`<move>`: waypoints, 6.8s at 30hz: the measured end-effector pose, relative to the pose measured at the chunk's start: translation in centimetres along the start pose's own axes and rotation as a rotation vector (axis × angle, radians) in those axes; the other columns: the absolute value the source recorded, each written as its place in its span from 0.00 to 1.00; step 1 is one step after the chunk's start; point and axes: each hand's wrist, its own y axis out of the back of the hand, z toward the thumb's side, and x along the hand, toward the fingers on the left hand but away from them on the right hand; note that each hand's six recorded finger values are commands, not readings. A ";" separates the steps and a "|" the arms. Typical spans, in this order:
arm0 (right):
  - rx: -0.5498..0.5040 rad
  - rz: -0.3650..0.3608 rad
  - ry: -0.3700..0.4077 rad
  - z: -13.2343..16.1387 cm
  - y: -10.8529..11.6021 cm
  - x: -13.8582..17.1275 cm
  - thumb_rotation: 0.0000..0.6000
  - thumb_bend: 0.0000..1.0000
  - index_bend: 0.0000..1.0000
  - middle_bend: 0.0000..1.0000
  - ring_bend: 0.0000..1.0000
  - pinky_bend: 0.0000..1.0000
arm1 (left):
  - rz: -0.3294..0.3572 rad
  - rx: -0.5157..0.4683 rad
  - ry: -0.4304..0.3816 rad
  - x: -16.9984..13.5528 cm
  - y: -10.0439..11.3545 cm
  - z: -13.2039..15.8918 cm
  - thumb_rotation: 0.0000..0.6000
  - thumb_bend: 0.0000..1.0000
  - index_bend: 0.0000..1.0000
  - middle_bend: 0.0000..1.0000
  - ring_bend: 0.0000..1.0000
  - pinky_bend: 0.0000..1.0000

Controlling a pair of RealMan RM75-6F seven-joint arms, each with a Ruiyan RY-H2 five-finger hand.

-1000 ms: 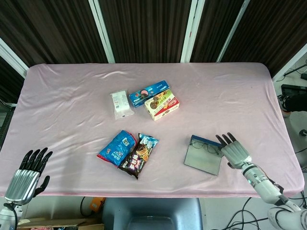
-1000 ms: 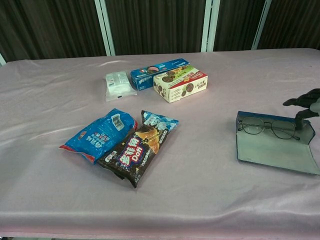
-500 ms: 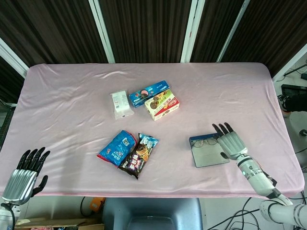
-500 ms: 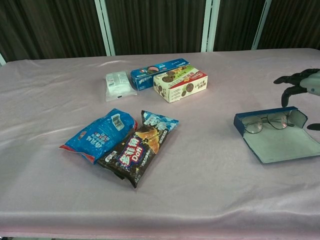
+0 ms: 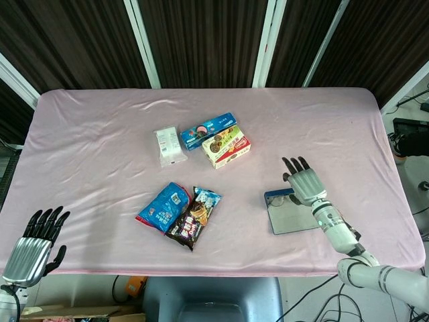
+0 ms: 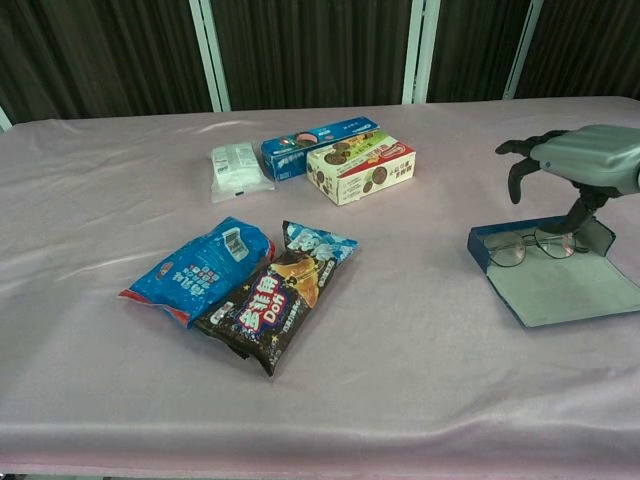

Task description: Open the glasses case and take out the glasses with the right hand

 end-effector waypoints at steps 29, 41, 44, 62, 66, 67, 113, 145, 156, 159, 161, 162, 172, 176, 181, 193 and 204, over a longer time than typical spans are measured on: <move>0.001 0.053 0.006 0.0 -1.4 -0.4 1.00 0.52 0.53 0.00 0.00 0.00 | 0.004 -0.001 -0.003 -0.1 0.1 0.0 1.00 0.43 0.00 0.00 0.00 0.00; 0.001 0.054 0.006 0.2 -1.4 -0.7 1.00 0.58 0.61 0.00 0.00 0.00 | 0.004 -0.003 -0.003 0.0 0.1 -0.1 1.00 0.43 0.00 0.00 0.00 0.00; 0.002 0.055 0.005 0.3 -1.4 -0.7 1.00 0.59 0.64 0.00 0.00 0.00 | 0.005 -0.003 -0.003 0.0 0.1 -0.1 1.00 0.43 0.00 0.00 0.00 0.00; -0.007 -0.095 0.006 1.0 0.4 -0.4 1.00 0.59 0.67 0.01 0.00 0.00 | 0.007 -0.006 -0.002 -0.1 0.2 -0.1 1.00 0.43 0.00 0.00 0.00 0.00; 0.027 -0.190 0.012 1.6 1.3 0.0 1.00 0.59 0.67 0.01 0.00 0.00 | 0.008 -0.007 -0.002 -0.1 0.2 -0.1 1.00 0.43 0.00 0.00 0.00 0.00; 0.041 -0.214 0.013 1.7 1.5 0.1 1.00 0.59 0.67 0.01 0.00 0.00 | 0.008 -0.008 -0.002 -0.1 0.3 -0.2 1.00 0.43 0.00 0.00 0.00 0.00; 0.439 -0.247 -0.348 -5.7 -1.8 -1.4 1.00 0.55 0.33 0.02 0.00 0.00 | 0.002 -0.007 -0.007 -0.1 0.1 -0.1 1.00 0.43 0.00 0.00 0.00 0.00; 0.132 -0.012 0.237 2.5 -1.8 9.2 1.00 0.38 0.56 0.00 0.00 0.00 | 0.006 -0.008 -0.011 -0.4 0.2 0.1 1.00 0.43 0.00 0.00 0.00 0.00; 0.165 0.026 0.239 3.0 -3.6 8.1 1.00 0.44 0.59 0.00 0.00 0.00 | 0.012 -0.014 -0.005 -0.4 0.4 -0.1 1.00 0.43 0.00 0.00 0.00 0.00; 0.171 0.037 0.239 3.0 -3.9 8.0 1.00 0.46 0.60 0.00 0.00 0.00 | 0.010 -0.014 -0.006 -0.3 0.3 -0.1 1.00 0.43 0.00 0.00 0.00 0.00; 0.178 0.044 0.242 3.1 -4.2 7.9 1.00 0.47 0.60 0.00 0.00 0.00 | 0.011 -0.015 -0.006 -0.4 0.4 -0.1 1.00 0.43 0.00 0.00 0.00 0.00; 0.178 0.046 0.243 3.2 -4.3 7.9 1.00 0.48 0.60 0.00 0.00 0.00 | 0.012 -0.015 -0.005 -0.4 0.4 -0.1 1.00 0.43 0.00 0.00 0.00 0.00; 0.178 0.061 0.256 3.7 -4.7 7.7 1.00 0.58 0.70 0.00 0.00 0.00 | 0.013 -0.017 -0.004 -0.3 0.4 -0.2 1.00 0.43 0.00 0.00 0.00 0.00; 0.179 0.066 0.254 3.5 -4.8 7.7 1.00 0.63 0.75 0.02 0.00 0.00 | 0.016 -0.018 -0.004 -0.4 0.5 -0.2 1.00 0.43 0.00 0.00 0.00 0.00; 0.174 0.058 0.251 3.5 -4.7 7.7 1.00 0.65 0.76 0.03 0.00 0.00 | 0.016 -0.018 -0.005 -0.4 0.5 -0.2 1.00 0.43 0.00 0.00 0.00 0.00; 0.065 -0.049 0.216 6.1 0.2 3.2 1.00 0.65 0.76 0.04 0.00 0.00 | 0.016 -0.019 -0.005 -0.3 0.5 -0.2 1.00 0.43 0.00 0.00 0.00 0.00; 0.025 -0.065 0.172 12.6 2.8 -2.7 1.00 0.65 0.71 0.04 0.00 0.00 | 0.015 -0.029 0.002 -0.2 0.6 -0.6 1.00 0.43 0.00 0.00 0.00 0.00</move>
